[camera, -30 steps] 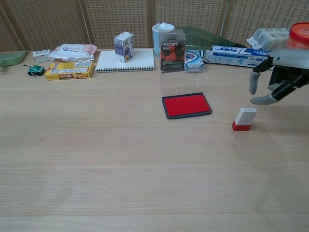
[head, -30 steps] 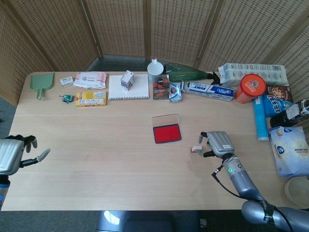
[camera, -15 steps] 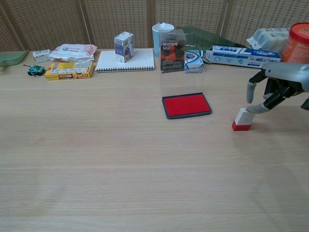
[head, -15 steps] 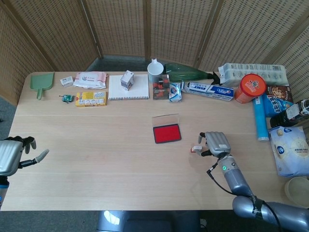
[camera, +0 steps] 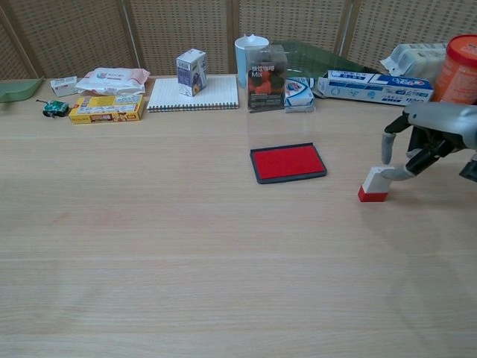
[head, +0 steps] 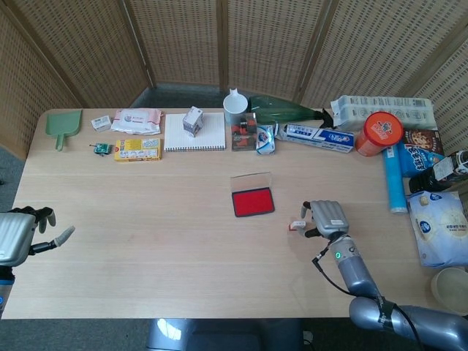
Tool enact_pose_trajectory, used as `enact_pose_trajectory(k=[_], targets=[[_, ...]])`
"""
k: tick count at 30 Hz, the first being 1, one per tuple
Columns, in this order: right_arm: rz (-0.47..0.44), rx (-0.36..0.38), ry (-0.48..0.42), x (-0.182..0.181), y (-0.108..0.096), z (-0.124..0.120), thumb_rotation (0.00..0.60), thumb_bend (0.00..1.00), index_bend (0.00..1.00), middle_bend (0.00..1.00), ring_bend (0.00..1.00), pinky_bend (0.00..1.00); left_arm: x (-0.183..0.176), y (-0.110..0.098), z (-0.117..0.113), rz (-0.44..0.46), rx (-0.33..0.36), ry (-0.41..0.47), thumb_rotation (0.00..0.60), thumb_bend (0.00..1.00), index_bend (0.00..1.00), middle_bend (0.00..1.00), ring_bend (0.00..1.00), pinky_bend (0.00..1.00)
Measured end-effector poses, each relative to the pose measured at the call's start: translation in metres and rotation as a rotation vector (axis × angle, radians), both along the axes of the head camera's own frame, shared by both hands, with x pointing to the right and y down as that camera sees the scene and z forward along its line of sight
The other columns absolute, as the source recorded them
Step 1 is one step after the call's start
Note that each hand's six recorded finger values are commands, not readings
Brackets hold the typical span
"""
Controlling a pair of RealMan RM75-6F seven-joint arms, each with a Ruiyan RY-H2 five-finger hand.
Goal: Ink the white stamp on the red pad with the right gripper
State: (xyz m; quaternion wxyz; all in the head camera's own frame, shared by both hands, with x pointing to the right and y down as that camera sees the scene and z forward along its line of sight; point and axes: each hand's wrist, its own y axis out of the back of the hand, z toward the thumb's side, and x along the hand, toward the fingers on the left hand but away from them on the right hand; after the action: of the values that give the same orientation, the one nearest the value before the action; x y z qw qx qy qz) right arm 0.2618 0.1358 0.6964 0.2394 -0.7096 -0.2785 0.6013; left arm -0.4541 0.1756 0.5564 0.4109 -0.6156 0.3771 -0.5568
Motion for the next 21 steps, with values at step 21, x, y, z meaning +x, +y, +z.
enact_pose_trajectory(k=[21], targets=[[-0.004,-0.020,0.019,-0.003,0.002,0.018,0.472,0.37,0.51,1.00,1.00,1.00,-0.005,0.003,-0.001,-0.009,0.001,-0.004,0.047,0.16,0.58,0.69,0.60,0.61]])
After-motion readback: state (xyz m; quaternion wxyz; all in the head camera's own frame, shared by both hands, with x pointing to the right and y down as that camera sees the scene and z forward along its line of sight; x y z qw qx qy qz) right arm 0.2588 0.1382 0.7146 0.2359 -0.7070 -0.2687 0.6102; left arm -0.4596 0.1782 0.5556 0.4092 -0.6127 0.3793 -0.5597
